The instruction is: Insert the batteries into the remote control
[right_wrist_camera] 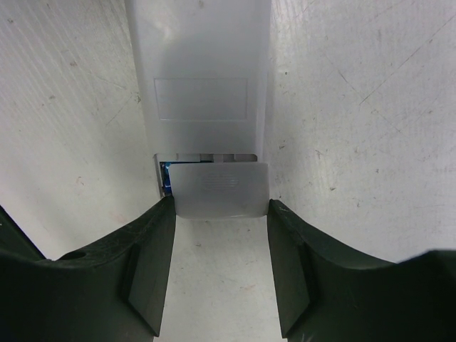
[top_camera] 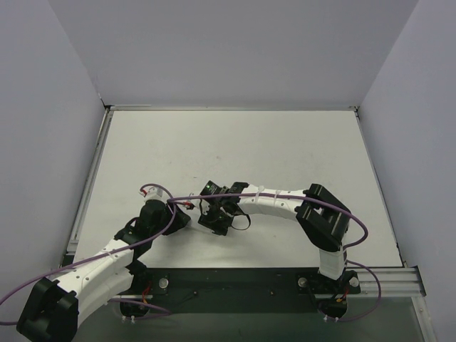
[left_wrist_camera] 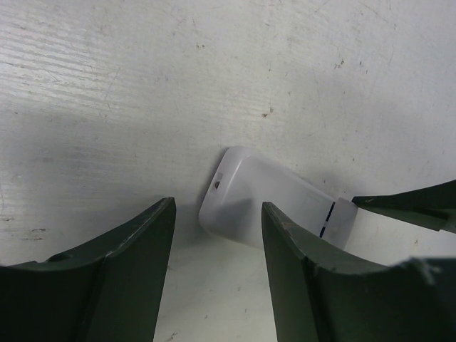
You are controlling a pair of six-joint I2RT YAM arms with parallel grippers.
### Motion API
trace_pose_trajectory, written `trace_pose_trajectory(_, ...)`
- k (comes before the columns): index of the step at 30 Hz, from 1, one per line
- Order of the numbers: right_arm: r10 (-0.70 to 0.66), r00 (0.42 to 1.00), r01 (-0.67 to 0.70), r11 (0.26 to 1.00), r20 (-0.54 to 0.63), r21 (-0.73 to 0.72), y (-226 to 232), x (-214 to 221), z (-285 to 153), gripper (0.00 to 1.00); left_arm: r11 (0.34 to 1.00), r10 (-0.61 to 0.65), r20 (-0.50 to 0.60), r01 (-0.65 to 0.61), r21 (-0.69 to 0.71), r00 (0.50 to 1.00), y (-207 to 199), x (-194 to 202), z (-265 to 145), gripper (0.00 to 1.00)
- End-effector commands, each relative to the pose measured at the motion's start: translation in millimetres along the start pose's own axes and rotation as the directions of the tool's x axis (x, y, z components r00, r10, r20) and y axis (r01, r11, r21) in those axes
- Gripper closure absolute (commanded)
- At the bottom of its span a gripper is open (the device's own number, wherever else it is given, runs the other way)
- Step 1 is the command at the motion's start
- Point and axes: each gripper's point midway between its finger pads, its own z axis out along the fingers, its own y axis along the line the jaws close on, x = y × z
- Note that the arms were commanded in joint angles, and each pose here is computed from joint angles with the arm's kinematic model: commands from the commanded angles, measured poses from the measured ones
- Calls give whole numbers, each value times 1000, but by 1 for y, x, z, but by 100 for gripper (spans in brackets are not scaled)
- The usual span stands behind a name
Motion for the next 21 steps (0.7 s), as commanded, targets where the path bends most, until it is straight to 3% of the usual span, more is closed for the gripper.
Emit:
trace_pose_trajectory(1, -6, 999, 7, 1000, -32, 20, -2, 3, -6, 55, 999, -11, 34, 10, 42, 999, -11, -10, 1, 39)
trace_pose_trajectory(21, 27, 1000, -27, 999, -9, -37, 9, -7, -6, 53, 998, -13, 22, 12, 56, 1000, -15, -8, 1, 39)
